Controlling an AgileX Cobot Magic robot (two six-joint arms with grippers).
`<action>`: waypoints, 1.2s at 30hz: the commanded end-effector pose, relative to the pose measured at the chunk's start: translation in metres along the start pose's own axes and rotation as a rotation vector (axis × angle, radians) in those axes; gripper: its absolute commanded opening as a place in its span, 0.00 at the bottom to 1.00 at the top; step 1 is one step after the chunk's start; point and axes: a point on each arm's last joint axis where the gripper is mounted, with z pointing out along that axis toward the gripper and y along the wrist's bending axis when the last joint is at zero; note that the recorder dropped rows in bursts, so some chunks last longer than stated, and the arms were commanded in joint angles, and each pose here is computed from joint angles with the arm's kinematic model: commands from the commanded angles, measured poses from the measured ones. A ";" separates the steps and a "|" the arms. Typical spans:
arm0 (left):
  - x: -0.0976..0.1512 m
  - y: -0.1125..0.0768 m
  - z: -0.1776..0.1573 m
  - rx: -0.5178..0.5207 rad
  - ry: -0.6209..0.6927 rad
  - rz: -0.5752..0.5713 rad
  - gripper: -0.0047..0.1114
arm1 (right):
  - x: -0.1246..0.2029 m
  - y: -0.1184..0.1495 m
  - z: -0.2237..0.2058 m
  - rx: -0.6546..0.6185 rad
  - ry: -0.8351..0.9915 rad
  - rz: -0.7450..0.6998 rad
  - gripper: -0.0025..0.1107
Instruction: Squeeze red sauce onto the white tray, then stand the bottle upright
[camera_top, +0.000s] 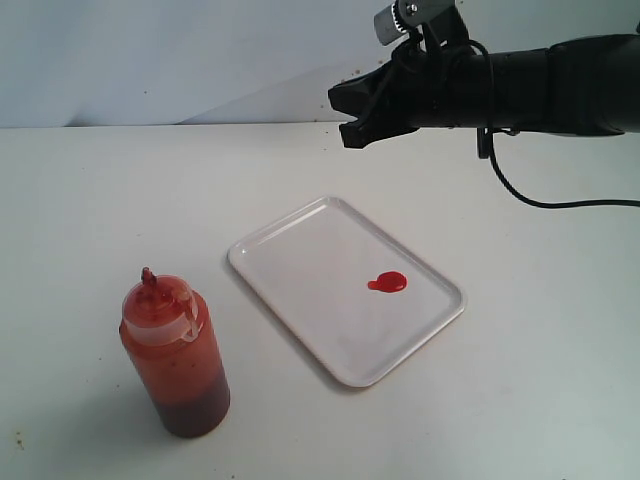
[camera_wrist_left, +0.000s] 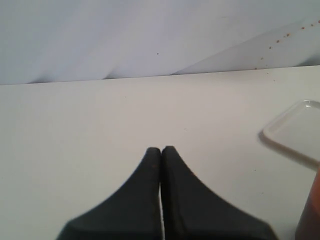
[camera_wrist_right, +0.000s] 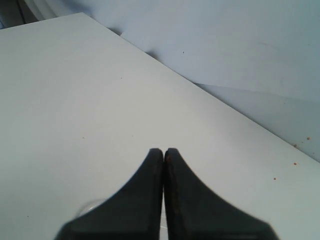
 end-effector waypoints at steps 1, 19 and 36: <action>0.002 -0.001 0.000 0.012 0.004 -0.012 0.04 | -0.003 -0.002 -0.004 0.009 -0.010 0.002 0.02; 0.001 0.000 0.000 -0.009 -0.002 -0.026 0.04 | -0.003 -0.002 -0.004 0.009 -0.010 0.004 0.02; 0.001 0.000 0.000 -0.009 -0.002 -0.024 0.04 | -0.003 -0.002 -0.004 0.009 -0.010 0.002 0.02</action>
